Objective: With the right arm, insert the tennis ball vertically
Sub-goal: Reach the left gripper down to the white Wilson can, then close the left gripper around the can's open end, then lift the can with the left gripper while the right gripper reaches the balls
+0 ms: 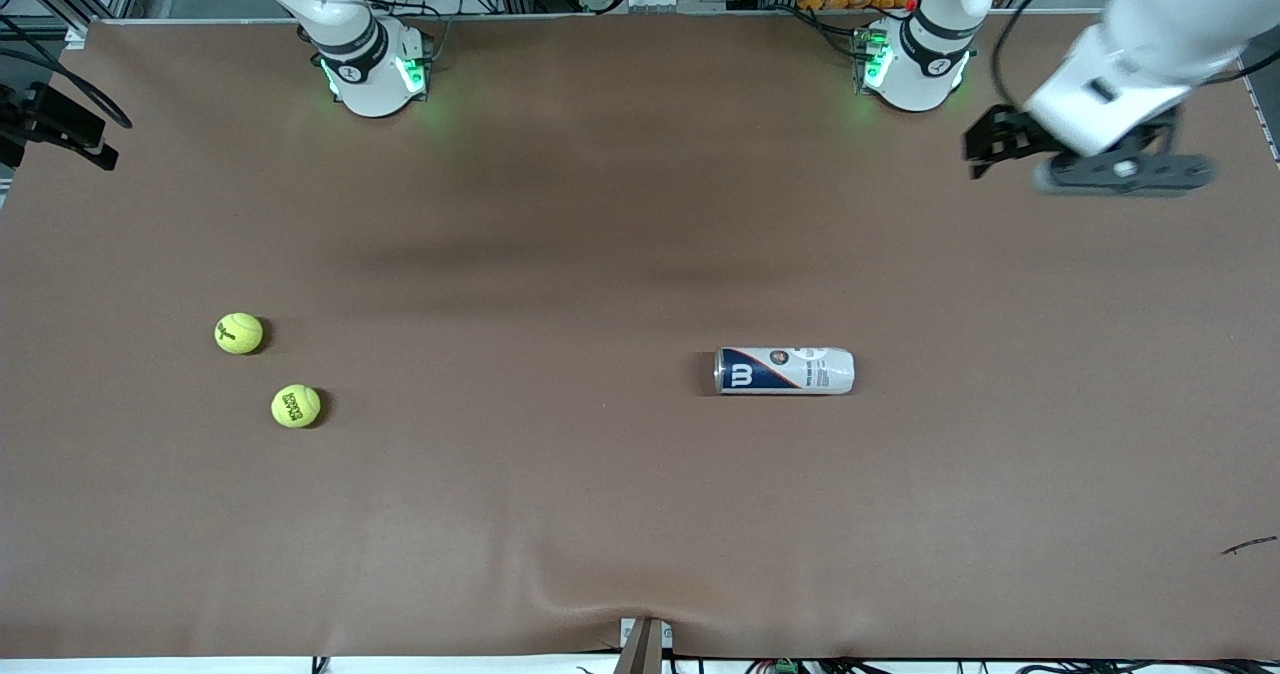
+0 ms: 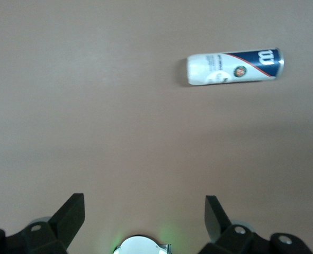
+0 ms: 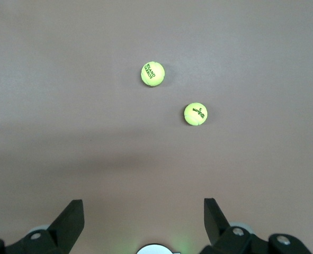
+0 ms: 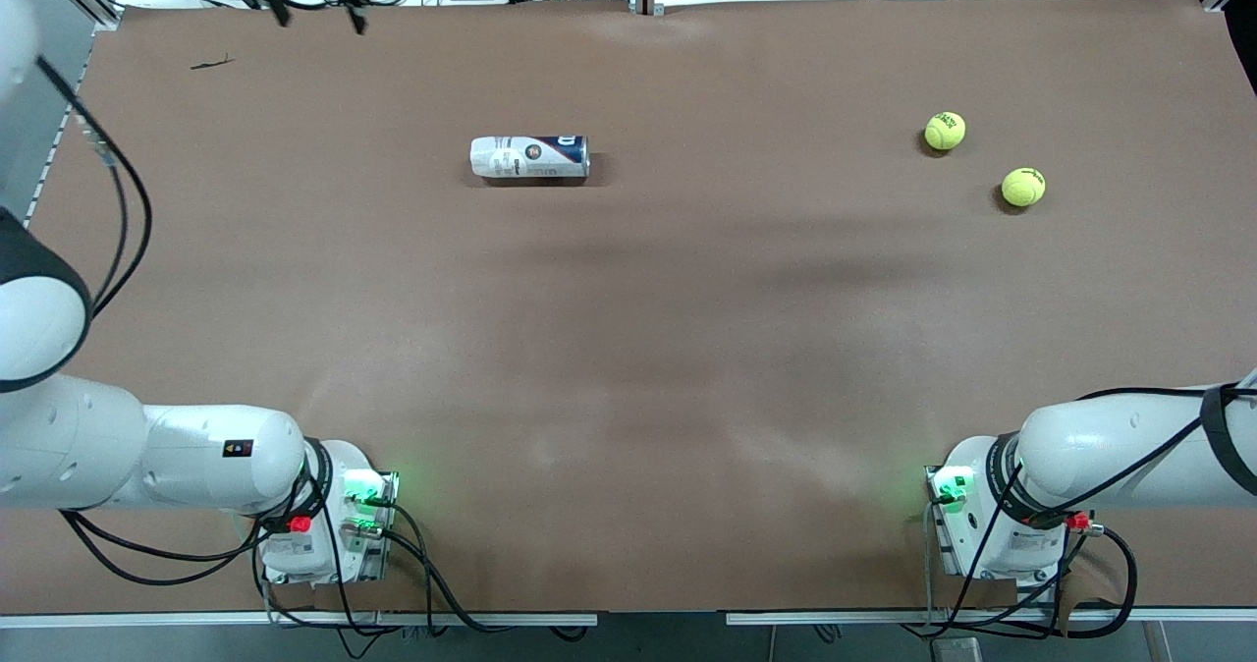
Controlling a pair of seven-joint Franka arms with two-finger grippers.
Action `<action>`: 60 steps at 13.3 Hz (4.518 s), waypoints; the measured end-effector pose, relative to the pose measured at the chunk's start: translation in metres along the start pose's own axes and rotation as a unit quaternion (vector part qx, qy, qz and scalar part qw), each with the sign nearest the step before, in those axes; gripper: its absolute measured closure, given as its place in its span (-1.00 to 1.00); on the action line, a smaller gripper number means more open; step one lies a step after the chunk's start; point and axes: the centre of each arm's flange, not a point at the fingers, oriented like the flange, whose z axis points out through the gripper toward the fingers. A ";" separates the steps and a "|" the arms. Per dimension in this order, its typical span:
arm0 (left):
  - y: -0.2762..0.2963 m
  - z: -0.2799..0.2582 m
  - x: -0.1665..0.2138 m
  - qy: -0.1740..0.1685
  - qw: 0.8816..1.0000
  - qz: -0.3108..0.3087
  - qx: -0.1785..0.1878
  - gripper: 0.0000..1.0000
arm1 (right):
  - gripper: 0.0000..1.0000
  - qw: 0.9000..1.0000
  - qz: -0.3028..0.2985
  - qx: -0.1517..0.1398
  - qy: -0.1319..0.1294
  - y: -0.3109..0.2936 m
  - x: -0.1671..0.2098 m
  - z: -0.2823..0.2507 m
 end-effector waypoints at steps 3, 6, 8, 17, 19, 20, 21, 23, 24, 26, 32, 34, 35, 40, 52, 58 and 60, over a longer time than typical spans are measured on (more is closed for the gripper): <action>0.061 0.029 0.011 -0.012 0.998 0.059 -0.004 -1.00 | -1.00 1.000 0.000 0.000 0.000 0.000 0.000 0.000; 0.120 0.065 0.020 -0.024 0.993 0.114 -0.017 -1.00 | -1.00 1.000 0.000 0.000 0.000 0.000 0.000 0.000; 0.152 0.095 0.028 -0.031 0.988 0.150 -0.009 -1.00 | -1.00 1.000 0.000 0.000 0.000 0.000 0.000 0.000; 0.270 0.236 0.101 -0.011 0.909 0.411 0.073 -1.00 | -1.00 1.000 0.001 0.000 -0.001 0.001 0.000 0.000; 0.269 0.254 0.109 -0.016 0.867 0.486 0.110 -1.00 | -1.00 1.000 0.001 0.000 -0.001 0.001 0.000 0.000; 0.266 0.259 0.112 -0.021 0.843 0.524 0.123 -1.00 | -1.00 1.000 0.001 0.000 -0.001 0.001 0.000 0.001; 0.263 0.263 0.115 -0.029 0.820 0.556 0.131 -1.00 | -1.00 1.000 0.001 0.000 -0.001 0.001 0.000 0.001; 0.250 0.279 0.123 -0.051 0.791 0.594 0.133 -1.00 | -1.00 1.000 0.001 0.000 -0.001 0.001 0.000 0.001; 0.244 0.289 0.126 -0.063 0.784 0.603 0.132 -1.00 | -1.00 1.000 0.001 0.000 -0.001 0.001 0.000 0.001; 0.239 0.306 0.125 -0.089 0.778 0.607 0.133 -1.00 | -1.00 1.000 0.001 0.000 -0.001 0.001 0.000 0.001; 0.252 0.339 0.121 -0.114 0.731 0.639 0.210 -1.00 | -1.00 1.000 0.001 0.000 -0.001 0.002 0.000 0.001; 0.255 0.353 0.120 -0.125 0.714 0.655 0.215 -1.00 | -1.00 1.000 0.001 0.000 -0.001 0.002 0.000 0.001; 0.254 0.360 0.120 -0.131 0.704 0.663 0.218 -1.00 | -1.00 1.000 0.001 0.000 -0.001 0.002 0.000 0.001; 0.255 0.383 0.121 -0.145 0.678 0.679 0.243 -1.00 | -1.00 1.000 0.001 0.000 -0.001 0.002 0.000 0.001; 0.254 0.419 0.118 -0.149 0.722 0.630 0.246 -1.00 | -1.00 1.000 0.002 0.000 -0.001 0.002 0.000 0.001; 0.249 0.428 0.122 -0.142 0.733 0.614 0.256 -0.89 | -1.00 1.000 0.009 0.000 -0.009 0.009 0.008 0.011; 0.249 0.427 0.123 -0.138 0.738 0.608 0.259 -0.67 | -1.00 1.000 0.008 -0.001 -0.025 0.008 0.022 0.031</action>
